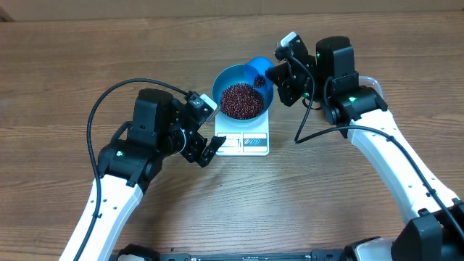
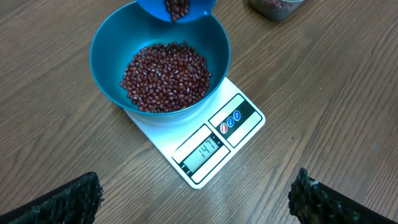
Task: Scoop item into bowl and weigh 150g on scale
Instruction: 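Hold the blue scoop tilted over the bowl, trickling beans in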
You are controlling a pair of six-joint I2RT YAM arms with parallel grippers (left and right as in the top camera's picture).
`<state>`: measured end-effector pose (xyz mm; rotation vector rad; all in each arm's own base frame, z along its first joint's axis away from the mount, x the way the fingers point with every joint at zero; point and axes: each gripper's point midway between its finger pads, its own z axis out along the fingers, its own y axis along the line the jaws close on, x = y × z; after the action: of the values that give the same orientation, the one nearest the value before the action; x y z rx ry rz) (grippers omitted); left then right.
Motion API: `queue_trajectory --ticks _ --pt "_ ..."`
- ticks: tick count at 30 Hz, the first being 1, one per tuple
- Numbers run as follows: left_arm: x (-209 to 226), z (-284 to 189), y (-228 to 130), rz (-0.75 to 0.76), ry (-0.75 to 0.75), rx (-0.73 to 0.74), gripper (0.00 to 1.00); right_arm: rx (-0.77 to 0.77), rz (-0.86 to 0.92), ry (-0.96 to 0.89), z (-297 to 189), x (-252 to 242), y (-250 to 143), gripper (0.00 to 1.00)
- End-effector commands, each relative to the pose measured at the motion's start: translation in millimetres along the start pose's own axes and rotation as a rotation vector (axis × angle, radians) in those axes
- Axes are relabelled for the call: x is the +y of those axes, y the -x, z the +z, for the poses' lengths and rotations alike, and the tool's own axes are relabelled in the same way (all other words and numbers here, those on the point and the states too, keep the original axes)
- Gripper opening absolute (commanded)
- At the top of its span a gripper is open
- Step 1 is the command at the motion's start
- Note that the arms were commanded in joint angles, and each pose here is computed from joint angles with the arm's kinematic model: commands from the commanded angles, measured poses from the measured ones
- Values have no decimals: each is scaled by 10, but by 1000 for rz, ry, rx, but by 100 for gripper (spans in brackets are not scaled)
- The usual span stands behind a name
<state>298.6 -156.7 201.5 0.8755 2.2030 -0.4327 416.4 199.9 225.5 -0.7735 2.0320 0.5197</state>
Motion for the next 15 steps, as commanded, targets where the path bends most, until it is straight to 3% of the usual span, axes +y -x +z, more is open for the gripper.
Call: queue_trajectory --ticks 1,15 --pt "7 -48 102 -9 -4 -26 99 -41 -24 -2 -29 1 158 4" --pt "7 -48 102 -9 -4 -26 100 -34 -21 0 -28 5 139 4"
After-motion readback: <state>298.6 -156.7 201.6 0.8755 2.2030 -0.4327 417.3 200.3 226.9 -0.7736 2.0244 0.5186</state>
